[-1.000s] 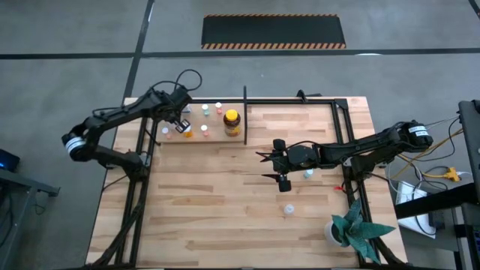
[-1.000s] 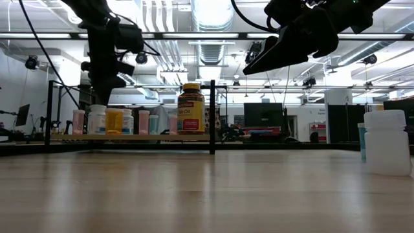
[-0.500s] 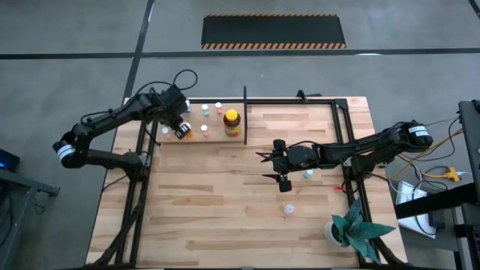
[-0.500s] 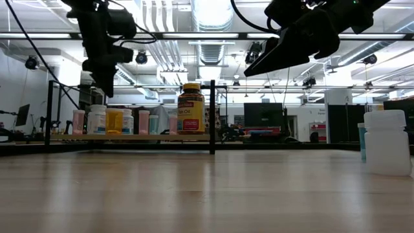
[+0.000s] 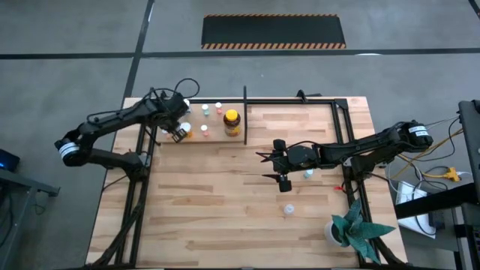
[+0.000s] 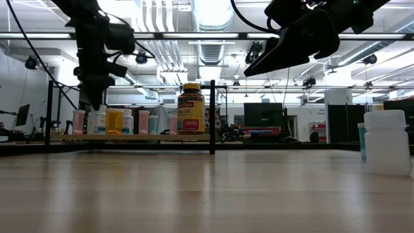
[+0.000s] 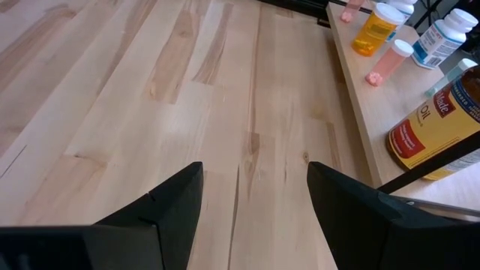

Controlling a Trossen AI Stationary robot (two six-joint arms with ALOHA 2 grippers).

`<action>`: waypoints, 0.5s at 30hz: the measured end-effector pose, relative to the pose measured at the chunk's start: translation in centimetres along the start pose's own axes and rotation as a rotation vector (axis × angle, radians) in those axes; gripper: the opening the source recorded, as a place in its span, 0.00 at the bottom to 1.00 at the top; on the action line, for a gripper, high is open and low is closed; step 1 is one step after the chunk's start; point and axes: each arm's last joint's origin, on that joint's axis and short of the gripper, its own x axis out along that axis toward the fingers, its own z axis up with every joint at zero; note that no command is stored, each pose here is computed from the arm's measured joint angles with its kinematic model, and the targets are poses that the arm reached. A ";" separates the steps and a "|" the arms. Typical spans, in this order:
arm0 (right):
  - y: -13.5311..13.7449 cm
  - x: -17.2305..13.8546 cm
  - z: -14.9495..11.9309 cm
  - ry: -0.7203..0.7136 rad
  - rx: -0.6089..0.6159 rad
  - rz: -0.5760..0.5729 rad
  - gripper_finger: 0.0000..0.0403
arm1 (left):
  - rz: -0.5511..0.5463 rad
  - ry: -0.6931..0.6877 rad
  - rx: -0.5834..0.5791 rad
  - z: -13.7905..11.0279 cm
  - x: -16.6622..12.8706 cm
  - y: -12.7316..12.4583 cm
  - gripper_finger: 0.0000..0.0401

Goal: Pick and place medicine bottles onto shelf by color
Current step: Put the white pill bottle on the shelf

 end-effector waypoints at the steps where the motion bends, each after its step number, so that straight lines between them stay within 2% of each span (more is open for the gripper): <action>1: 0.0 0.0 0.0 0.000 0.000 0.000 0.57 | 0.024 0.003 -0.002 0.0 0.1 0.0 0.00; 4: 0.0 0.0 0.0 0.000 0.002 0.000 0.57 | 0.076 0.003 -0.021 0.1 0.0 0.2 0.00; 15: 0.0 0.0 0.0 0.000 0.001 0.000 0.57 | 0.113 -0.076 -0.082 1.3 -1.8 1.0 0.00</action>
